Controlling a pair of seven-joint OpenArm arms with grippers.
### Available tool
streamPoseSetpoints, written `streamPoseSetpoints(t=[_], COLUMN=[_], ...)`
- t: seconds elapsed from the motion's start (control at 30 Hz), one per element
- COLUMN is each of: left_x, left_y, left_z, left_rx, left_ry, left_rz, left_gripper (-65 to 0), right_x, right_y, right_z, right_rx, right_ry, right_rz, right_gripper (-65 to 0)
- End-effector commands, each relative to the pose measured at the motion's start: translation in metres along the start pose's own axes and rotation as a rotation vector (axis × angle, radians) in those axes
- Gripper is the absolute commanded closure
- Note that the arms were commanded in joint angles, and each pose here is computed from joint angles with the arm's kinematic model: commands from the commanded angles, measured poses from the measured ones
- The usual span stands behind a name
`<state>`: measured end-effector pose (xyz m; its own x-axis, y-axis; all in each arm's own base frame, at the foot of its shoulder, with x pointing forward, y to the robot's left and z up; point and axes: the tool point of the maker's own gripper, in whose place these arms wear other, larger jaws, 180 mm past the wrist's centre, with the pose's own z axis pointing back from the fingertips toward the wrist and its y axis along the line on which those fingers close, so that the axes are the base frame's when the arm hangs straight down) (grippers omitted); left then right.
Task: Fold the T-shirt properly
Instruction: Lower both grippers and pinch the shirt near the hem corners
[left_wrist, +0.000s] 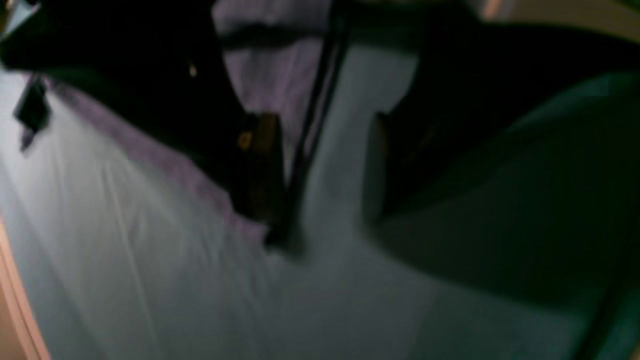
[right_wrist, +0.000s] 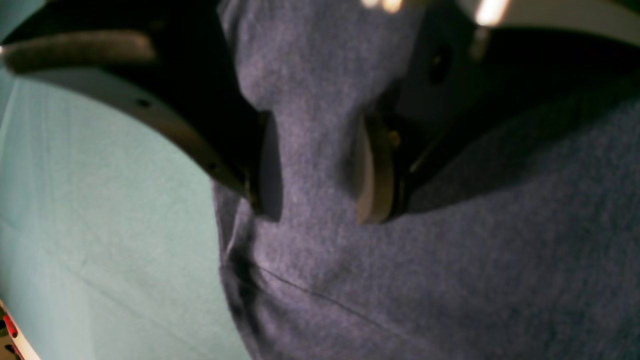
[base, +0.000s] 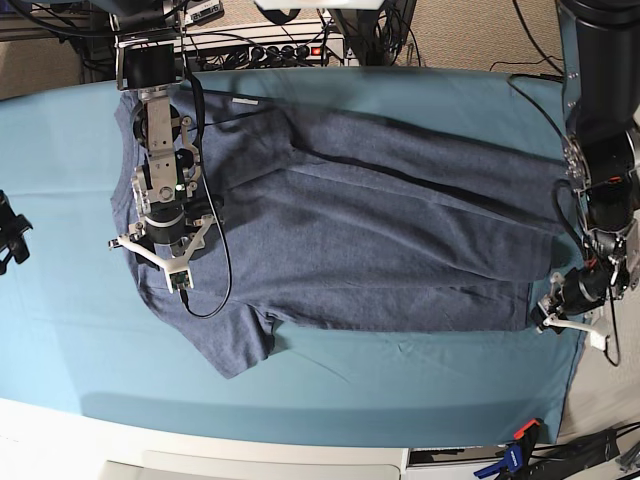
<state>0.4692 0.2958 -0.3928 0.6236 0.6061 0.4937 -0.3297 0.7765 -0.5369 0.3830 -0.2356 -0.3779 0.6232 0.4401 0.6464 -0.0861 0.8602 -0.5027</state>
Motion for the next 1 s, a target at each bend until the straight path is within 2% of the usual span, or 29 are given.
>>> streamPoseSetpoints(t=[0.0,0.5,0.57,0.67,0.7,0.83,0.97], left_x=[0.021,-0.005,-0.005,-0.003,-0.003,-0.002,-0.001], left_y=[-0.017,-0.055,-0.059,-0.06,-0.059,-0.058,-0.055], left_z=[0.004,-0.012,-0.011,-0.01,-0.01,-0.009,-0.008], left_rx=[-0.04,-0.127,-0.155,-0.165,-0.164,-0.161,-0.154], left_ry=[-0.037,0.02,0.02,0.016,0.015,0.012,0.015], left_rz=[-0.017,-0.063,-0.084,-0.094,-0.094,-0.094,-0.1], left_gripper=[-27.9,-27.5,-21.2,-1.8,0.0,0.0,0.0], right_x=[0.018,0.018,0.018,0.019,0.019,0.026,0.04], right_y=[-0.013,-0.014,-0.014,-0.015,-0.015,-0.019,-0.04], right_z=[0.0,0.0,0.0,0.0,0.0,0.001,0.004], right_rx=[-0.032,-0.032,-0.032,-0.034,-0.035,-0.049,-0.165], right_ry=[-0.053,-0.052,-0.053,-0.059,-0.062,-0.101,-0.165], right_rz=[-0.002,-0.001,-0.001,0.001,0.001,0.008,0.012], right_gripper=[-25.0,-25.0,-25.0,-25.0,-25.0,-25.0,-25.0])
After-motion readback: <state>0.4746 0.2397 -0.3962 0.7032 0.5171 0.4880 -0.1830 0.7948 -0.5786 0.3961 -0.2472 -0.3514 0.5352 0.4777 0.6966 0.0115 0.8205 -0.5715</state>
